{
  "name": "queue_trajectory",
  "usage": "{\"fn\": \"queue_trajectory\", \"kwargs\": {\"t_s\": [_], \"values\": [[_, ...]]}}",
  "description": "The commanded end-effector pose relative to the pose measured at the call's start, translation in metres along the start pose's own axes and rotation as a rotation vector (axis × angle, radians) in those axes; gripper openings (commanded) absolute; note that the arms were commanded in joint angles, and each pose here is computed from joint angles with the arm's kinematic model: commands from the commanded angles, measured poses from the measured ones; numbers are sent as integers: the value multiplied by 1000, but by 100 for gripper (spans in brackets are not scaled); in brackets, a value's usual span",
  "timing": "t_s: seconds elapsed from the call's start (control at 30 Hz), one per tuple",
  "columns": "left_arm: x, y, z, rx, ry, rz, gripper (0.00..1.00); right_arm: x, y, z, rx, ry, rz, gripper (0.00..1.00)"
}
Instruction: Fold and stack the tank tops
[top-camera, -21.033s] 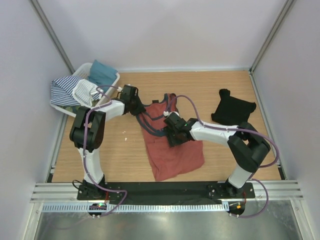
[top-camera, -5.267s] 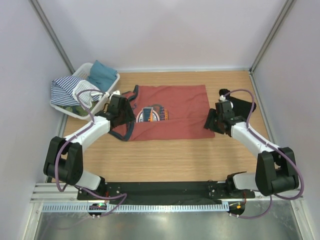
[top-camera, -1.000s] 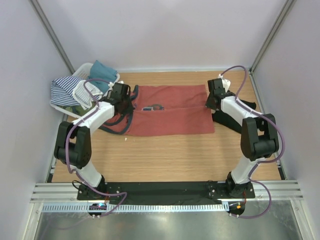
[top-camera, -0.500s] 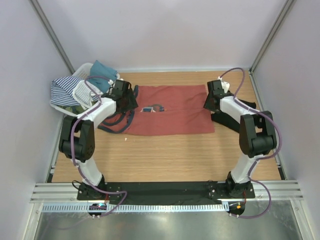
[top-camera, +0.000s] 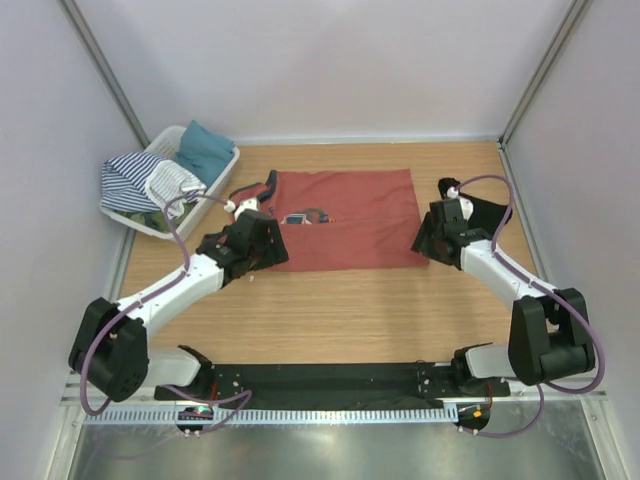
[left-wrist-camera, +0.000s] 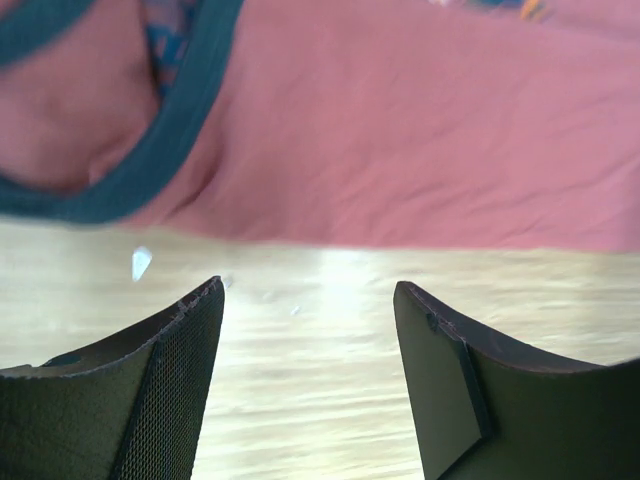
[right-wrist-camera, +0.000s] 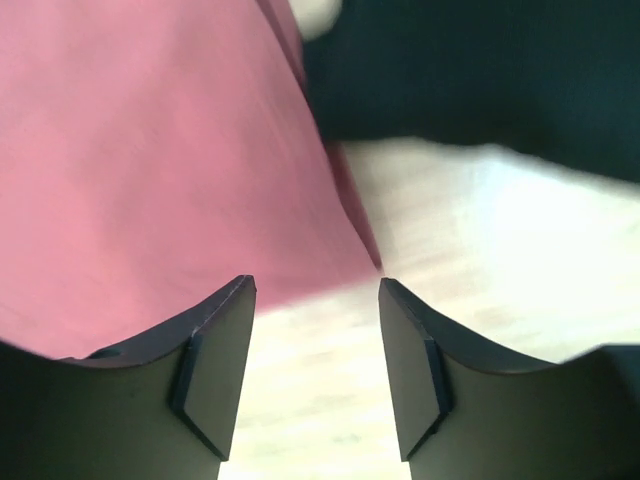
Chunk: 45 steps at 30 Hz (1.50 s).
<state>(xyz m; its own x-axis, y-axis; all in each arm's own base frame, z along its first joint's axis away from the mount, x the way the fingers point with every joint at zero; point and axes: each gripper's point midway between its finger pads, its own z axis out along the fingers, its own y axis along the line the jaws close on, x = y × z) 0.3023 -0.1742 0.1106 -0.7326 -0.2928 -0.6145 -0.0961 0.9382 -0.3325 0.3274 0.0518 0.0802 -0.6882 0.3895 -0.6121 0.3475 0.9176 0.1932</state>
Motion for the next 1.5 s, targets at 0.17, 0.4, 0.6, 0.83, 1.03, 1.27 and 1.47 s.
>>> {"fn": "queue_trajectory", "kwargs": {"t_s": [0.17, 0.4, 0.6, 0.83, 1.03, 1.27, 1.47], "values": [[27, 27, 9, -42, -62, -142, 70, 39, -3, 11, -12, 65, 113, 60], [39, 31, 33, -79, -51, -232, 70, 43, -4, 30, 33, 72, 180, 56], [47, 29, 57, -96, -28, -267, 59, 32, -10, 41, 92, 21, 201, 44], [32, 44, 61, -169, -126, -276, 53, 26, -14, 43, 118, -7, 188, 33], [30, 58, 67, -240, -171, -292, 46, 27, -12, 46, 126, -12, 161, 24], [43, 66, 73, -279, -126, -254, 0, 34, -7, 37, 194, 0, 58, 1], [63, 72, 37, -223, -74, -282, 0, 59, -46, 4, 348, 14, 108, 1]]}}
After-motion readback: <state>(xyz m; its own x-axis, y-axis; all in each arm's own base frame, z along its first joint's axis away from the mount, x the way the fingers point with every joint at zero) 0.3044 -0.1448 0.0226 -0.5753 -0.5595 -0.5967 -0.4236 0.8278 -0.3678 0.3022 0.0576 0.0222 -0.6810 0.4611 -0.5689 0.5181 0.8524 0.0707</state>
